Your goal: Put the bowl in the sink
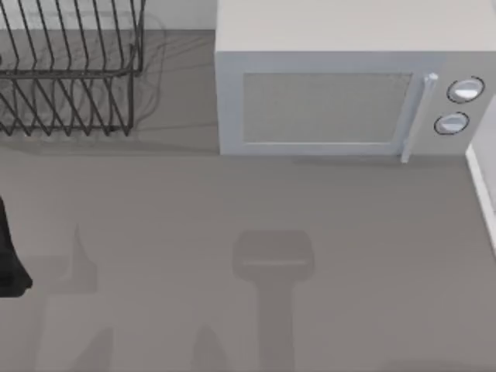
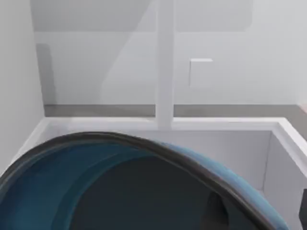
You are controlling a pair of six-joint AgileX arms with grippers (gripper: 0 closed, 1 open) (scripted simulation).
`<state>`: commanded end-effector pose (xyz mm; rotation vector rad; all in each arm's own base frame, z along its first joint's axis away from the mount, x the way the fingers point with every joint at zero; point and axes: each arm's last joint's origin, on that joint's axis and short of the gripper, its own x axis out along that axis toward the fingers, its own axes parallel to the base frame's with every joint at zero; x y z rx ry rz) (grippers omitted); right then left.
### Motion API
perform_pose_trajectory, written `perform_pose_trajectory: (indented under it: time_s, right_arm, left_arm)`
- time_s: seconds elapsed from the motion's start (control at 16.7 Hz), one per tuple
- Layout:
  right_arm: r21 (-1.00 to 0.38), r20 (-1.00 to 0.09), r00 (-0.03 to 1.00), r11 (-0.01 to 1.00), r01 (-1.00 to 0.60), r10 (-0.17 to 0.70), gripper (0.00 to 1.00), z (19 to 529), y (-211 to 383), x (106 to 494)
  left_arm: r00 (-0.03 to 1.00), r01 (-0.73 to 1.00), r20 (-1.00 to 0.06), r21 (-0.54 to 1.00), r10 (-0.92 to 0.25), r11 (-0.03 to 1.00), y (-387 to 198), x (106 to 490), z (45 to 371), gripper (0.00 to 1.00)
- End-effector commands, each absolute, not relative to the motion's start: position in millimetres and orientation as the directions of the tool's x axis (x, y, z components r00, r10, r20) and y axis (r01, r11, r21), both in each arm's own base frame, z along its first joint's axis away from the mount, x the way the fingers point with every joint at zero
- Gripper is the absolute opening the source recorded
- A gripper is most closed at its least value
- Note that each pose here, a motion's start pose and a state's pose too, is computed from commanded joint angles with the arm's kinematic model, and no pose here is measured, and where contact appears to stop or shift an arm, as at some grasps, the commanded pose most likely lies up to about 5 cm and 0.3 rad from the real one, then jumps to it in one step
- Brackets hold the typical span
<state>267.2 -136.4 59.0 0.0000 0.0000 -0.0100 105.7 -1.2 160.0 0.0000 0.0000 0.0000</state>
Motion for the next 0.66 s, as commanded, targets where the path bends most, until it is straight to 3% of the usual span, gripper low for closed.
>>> perform_pose_trajectory:
  time_s: [0.3, 0.66]
  right_arm:
    - [0.000, 0.000, 1.000, 1.000, 0.010, -0.010, 0.98, 59.0, -136.4, 267.2]
    - [0.000, 0.000, 1.000, 1.000, 0.010, -0.010, 1.00, 59.0, -136.4, 267.2]
  left_arm:
    - [1.000, 0.000, 0.000, 0.000, 0.000, 1.000, -1.2, 105.7, 160.0, 1.00]
    - [1.000, 0.000, 0.000, 0.000, 0.000, 1.000, -1.2, 105.7, 160.0, 1.00]
